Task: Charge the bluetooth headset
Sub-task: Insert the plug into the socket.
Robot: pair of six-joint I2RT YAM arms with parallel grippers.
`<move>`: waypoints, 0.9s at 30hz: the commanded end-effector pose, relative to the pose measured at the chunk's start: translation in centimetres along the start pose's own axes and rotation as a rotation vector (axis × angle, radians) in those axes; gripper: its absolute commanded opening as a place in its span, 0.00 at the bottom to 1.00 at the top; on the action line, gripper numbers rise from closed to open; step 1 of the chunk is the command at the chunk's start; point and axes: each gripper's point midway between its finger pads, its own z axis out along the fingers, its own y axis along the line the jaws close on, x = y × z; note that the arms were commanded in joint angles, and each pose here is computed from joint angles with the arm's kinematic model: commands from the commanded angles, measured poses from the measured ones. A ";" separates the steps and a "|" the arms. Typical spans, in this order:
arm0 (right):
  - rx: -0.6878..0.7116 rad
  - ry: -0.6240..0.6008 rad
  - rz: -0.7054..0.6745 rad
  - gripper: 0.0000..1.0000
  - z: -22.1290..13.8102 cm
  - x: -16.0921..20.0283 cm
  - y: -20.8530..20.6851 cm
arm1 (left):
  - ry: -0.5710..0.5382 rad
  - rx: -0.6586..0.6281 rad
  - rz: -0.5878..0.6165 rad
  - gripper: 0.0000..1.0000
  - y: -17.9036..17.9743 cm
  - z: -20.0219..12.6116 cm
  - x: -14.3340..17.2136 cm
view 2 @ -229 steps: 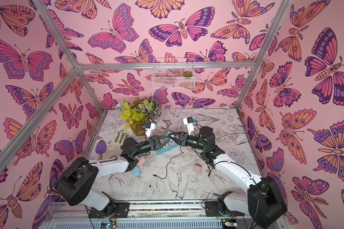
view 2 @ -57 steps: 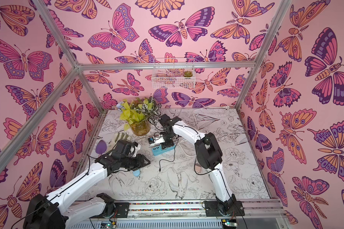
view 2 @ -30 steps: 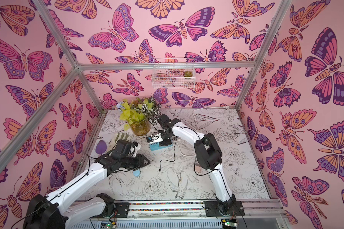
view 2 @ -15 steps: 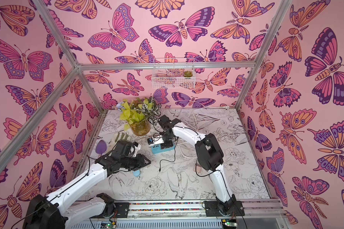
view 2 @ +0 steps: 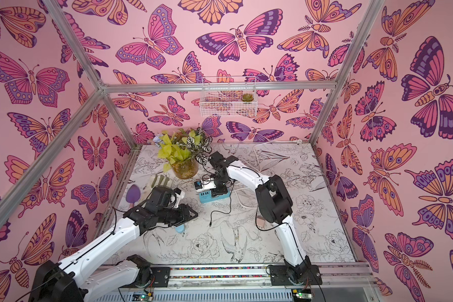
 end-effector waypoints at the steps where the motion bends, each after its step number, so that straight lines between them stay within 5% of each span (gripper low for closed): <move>1: -0.256 0.197 0.125 0.06 5.5 5.8 6.6 | 0.000 -0.003 -0.008 0.43 0.3 0.1 0.0; 15: 0.024 0.175 0.131 0.38 0.7 2.7 0.3 | 0.011 0.014 -0.002 0.43 -0.2 0.5 -0.3; 27: 0.237 0.097 0.171 0.45 -3.8 0.2 -2.7 | 0.003 0.030 -0.004 0.44 -0.3 0.2 -0.1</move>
